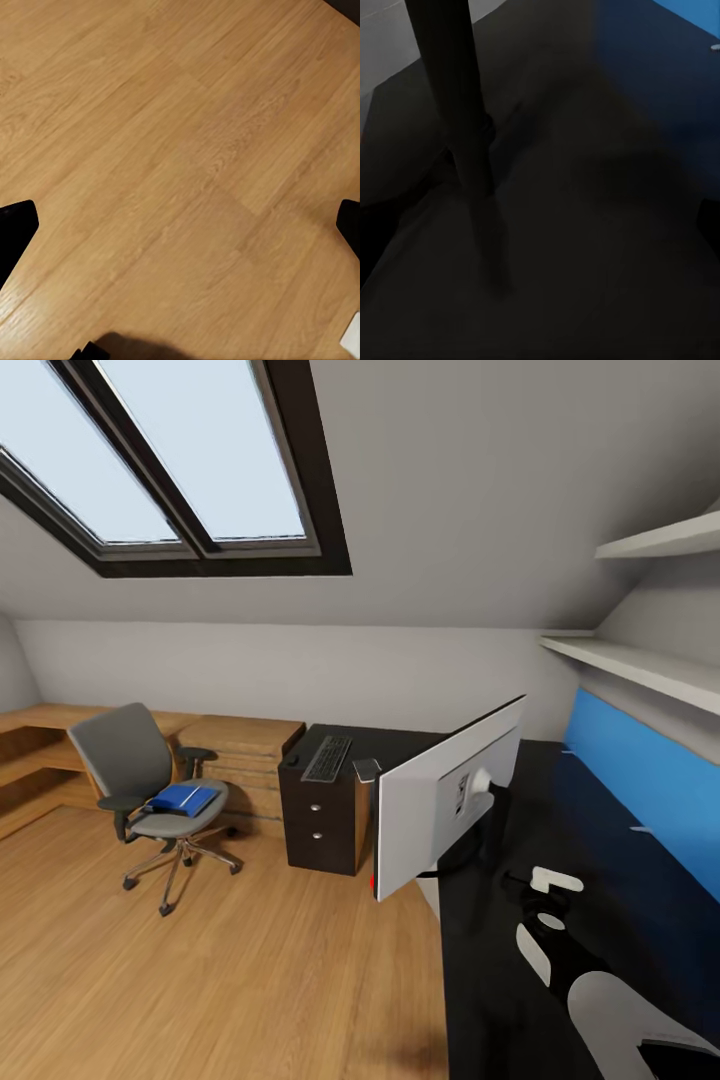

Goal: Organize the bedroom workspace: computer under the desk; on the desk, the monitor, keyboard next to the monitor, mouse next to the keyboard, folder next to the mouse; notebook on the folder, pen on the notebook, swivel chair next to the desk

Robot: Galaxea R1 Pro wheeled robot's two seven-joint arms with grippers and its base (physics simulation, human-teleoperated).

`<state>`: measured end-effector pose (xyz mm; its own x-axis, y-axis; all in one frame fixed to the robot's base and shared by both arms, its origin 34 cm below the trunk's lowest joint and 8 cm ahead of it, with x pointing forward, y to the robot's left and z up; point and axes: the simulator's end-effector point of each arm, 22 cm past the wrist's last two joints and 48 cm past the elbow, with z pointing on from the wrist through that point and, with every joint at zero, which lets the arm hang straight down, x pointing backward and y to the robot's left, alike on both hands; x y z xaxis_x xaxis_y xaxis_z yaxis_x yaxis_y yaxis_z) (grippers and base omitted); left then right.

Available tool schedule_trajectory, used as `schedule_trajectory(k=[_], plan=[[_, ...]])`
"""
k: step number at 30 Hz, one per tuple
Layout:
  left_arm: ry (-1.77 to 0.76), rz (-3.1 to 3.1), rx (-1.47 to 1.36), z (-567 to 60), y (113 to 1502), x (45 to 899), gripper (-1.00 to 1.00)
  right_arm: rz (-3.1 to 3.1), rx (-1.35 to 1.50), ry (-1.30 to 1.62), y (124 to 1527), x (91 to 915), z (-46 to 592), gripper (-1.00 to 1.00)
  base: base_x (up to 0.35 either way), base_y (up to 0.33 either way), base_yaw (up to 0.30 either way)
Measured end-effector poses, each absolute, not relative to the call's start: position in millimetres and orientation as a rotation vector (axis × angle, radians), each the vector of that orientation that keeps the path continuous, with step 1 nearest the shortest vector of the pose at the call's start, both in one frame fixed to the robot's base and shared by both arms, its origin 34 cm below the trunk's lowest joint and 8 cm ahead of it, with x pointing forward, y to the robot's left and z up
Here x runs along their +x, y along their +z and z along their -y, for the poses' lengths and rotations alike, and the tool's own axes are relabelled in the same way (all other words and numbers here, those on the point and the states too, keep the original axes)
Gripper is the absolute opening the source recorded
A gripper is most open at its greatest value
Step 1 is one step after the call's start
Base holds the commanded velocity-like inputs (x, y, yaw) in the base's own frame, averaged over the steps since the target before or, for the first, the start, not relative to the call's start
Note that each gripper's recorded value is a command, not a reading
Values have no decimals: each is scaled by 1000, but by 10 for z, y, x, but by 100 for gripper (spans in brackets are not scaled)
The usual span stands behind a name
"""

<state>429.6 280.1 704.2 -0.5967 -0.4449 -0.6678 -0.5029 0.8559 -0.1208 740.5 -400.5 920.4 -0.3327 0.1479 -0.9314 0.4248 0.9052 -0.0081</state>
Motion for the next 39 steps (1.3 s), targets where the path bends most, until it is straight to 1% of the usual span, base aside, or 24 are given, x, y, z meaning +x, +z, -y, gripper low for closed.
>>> schedule_trajectory(k=[18, 30, 35, 39], plan=[[100, -2297, -675, -2802, 6975, 4323, 100, -1908, 420, -293, 9135, 7433, 3967, 100, -6, 8, -7], [100, -2295, -675, -2803, 6978, 4327, 100, -1907, 420, -291, 9146, 7435, 3964, 100, -147, 241, -161], [99, -2293, -675, -2804, 6987, 4333, 100, -1903, 419, -290, 9167, 7437, 3962, 100, -53, 299, -233], [99, -2291, -674, -2805, 6992, 4336, 100, -1901, 420, -290, 9184, 7438, 3962, 100, -12, 120, -247]])
